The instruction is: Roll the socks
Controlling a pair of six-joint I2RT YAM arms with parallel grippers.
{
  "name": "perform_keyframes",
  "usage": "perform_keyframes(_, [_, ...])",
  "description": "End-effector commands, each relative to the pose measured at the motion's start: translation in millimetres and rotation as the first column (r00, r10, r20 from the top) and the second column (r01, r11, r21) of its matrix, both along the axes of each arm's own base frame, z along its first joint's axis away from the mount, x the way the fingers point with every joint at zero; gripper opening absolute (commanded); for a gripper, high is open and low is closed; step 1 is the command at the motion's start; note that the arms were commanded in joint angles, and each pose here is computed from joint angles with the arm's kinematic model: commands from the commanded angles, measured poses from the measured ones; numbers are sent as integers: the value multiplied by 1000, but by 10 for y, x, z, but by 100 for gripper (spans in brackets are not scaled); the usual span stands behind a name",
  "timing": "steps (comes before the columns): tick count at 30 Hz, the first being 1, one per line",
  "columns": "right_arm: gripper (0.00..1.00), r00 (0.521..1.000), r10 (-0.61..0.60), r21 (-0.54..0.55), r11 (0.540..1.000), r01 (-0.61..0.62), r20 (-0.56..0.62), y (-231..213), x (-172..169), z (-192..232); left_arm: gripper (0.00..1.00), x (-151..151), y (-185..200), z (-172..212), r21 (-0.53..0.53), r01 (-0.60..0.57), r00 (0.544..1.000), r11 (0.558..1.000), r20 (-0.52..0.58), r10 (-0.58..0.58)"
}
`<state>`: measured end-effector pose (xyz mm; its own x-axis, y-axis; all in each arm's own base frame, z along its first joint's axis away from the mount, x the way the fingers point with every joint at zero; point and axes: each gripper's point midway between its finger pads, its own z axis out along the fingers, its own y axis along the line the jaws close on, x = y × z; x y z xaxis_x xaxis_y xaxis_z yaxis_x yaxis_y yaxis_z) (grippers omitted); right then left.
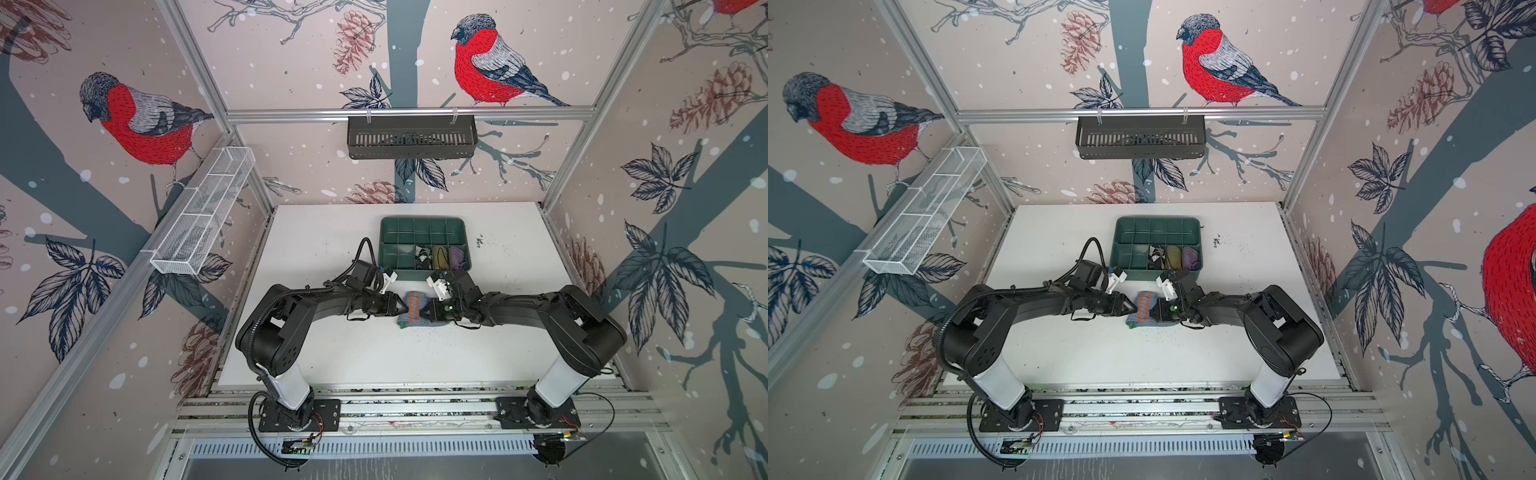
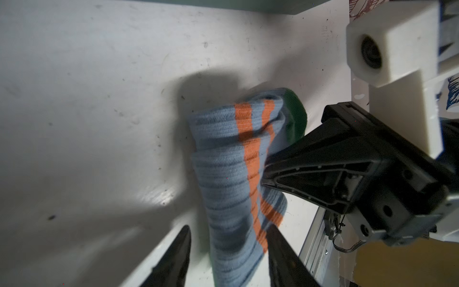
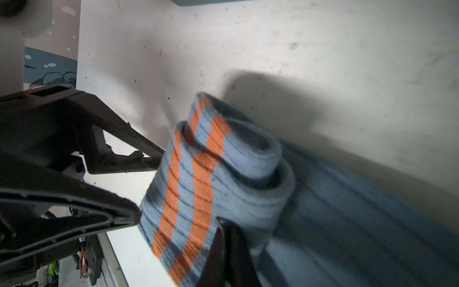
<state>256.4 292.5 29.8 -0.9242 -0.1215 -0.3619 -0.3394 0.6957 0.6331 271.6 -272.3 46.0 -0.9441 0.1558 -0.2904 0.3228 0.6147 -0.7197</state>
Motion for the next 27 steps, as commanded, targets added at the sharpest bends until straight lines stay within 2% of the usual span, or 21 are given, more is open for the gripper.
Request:
perform_keyframes(1, [10, 1000, -4, -57, 998, 3, -18, -85, -37, -90, 50, 44, -65, 52, -43, 27, 999, 999, 31, -26])
perform_keyframes(10, [10, 1000, -1, -57, 998, -1, -20, -75, -34, -88, 48, 25, -112, -87, -66, 43, 999, 997, -7, -44])
perform_keyframes(27, [10, 1000, 9, -50, 999, -10, -23, -4, -43, -104, 34, -11, -172, -121, -130, 43, 998, 991, -35, -48])
